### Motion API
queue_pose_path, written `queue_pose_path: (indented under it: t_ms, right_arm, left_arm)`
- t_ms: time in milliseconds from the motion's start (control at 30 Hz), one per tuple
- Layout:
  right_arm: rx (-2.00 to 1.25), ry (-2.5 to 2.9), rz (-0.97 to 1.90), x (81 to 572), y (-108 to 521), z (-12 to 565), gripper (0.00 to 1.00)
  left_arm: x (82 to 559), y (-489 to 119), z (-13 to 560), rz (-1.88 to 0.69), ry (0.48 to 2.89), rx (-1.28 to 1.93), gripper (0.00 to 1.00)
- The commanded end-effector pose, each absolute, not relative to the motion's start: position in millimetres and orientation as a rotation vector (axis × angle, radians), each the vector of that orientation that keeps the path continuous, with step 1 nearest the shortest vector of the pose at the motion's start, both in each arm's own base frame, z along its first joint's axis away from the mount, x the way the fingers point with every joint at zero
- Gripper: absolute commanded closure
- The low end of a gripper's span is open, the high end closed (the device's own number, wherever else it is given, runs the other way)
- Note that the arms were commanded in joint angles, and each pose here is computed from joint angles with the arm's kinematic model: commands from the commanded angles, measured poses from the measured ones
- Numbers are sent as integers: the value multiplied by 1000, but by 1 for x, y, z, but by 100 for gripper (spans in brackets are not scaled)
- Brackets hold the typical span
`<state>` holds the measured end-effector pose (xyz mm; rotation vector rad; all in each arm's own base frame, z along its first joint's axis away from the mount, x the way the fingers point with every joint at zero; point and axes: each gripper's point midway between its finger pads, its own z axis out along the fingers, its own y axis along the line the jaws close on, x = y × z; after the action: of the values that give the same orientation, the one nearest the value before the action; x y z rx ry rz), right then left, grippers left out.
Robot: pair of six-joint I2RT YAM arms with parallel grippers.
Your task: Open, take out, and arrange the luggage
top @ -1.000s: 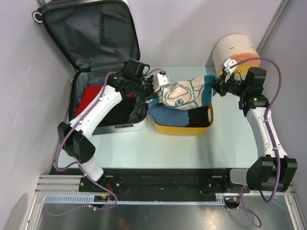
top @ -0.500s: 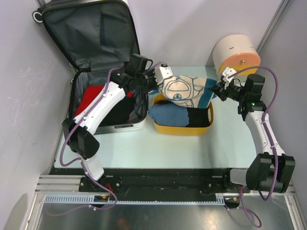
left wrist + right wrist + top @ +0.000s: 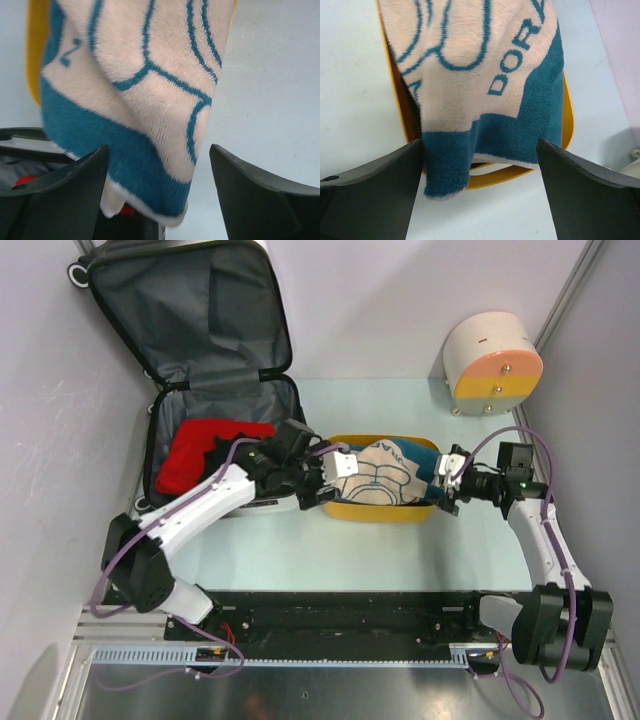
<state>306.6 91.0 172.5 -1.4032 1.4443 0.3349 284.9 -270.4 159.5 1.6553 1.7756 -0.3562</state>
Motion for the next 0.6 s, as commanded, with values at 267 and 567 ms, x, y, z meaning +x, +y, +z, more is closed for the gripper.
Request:
queue_pose_path:
  t_ms: [267,567]
  right_arm:
    - [-1313,1524,367,263,81,245,0]
    - [-1127,1803,639,304,142,214,10]
  left_arm:
    - [251,-269,273,-513,1593,1469,9]
    - [308,-324,235,-627,1845,1374,15]
